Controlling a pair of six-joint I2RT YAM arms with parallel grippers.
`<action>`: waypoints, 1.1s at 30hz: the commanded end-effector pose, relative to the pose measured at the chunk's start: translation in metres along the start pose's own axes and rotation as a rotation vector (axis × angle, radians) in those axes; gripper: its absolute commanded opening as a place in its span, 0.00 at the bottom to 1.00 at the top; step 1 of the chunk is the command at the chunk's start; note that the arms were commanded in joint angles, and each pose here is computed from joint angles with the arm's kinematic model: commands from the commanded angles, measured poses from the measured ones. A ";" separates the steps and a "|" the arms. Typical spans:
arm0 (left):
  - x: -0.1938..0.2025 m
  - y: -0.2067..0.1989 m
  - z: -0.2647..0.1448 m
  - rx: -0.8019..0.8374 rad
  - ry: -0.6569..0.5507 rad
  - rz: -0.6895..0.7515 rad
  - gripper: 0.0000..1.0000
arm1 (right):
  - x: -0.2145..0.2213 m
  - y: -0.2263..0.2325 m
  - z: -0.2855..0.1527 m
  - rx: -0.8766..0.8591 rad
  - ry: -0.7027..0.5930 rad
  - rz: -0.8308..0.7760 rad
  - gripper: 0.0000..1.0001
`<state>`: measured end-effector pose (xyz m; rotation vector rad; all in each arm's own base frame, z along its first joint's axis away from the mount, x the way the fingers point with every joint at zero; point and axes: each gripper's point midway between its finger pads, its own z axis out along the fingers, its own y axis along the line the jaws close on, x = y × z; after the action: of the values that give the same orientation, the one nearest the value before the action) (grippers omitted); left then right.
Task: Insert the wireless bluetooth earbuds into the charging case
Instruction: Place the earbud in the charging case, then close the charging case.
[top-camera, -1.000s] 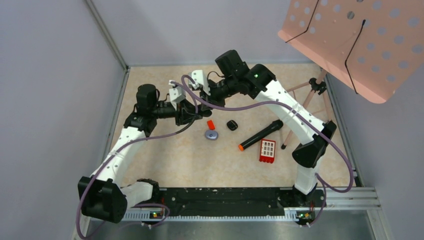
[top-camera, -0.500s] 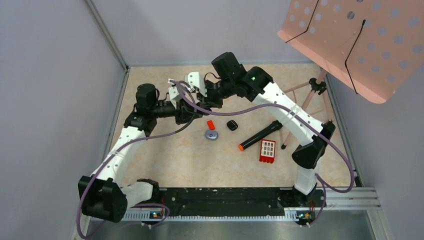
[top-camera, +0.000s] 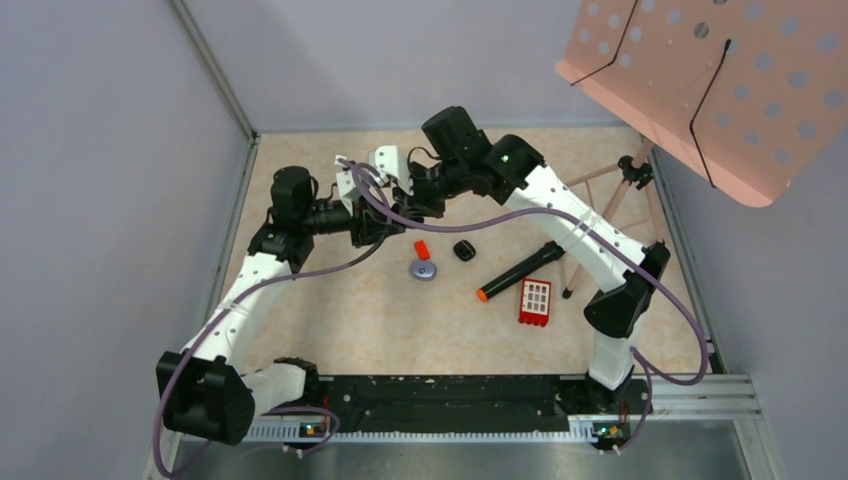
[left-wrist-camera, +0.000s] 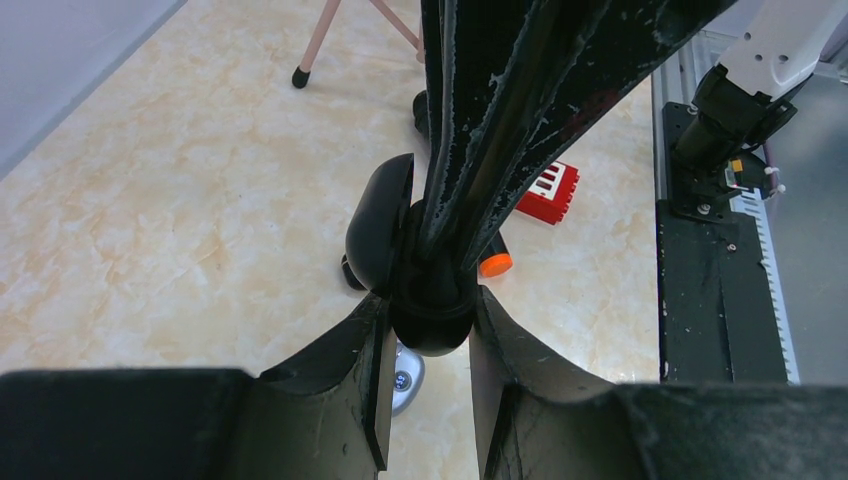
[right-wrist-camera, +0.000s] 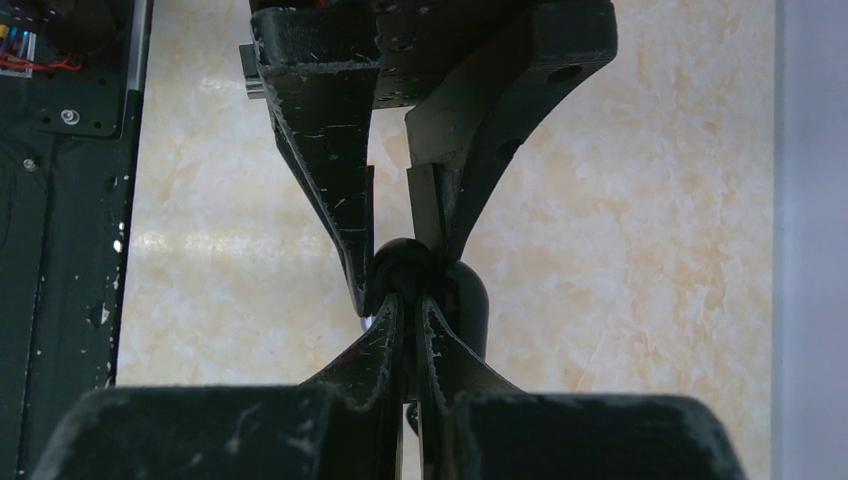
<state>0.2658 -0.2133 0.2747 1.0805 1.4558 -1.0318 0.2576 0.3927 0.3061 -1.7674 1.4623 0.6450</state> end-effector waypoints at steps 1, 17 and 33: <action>-0.032 -0.007 0.000 0.036 -0.069 0.105 0.00 | 0.002 -0.004 0.009 0.031 0.018 0.019 0.00; -0.021 -0.009 -0.002 0.034 -0.033 0.101 0.00 | -0.040 0.002 -0.063 0.094 -0.128 0.030 0.33; -0.028 -0.013 -0.005 0.041 -0.028 0.142 0.00 | 0.017 -0.003 -0.038 0.101 -0.157 0.030 0.85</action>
<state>0.2591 -0.2134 0.2705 1.1361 1.4347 -1.0260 0.2660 0.3443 0.2958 -1.6050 1.5650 0.6638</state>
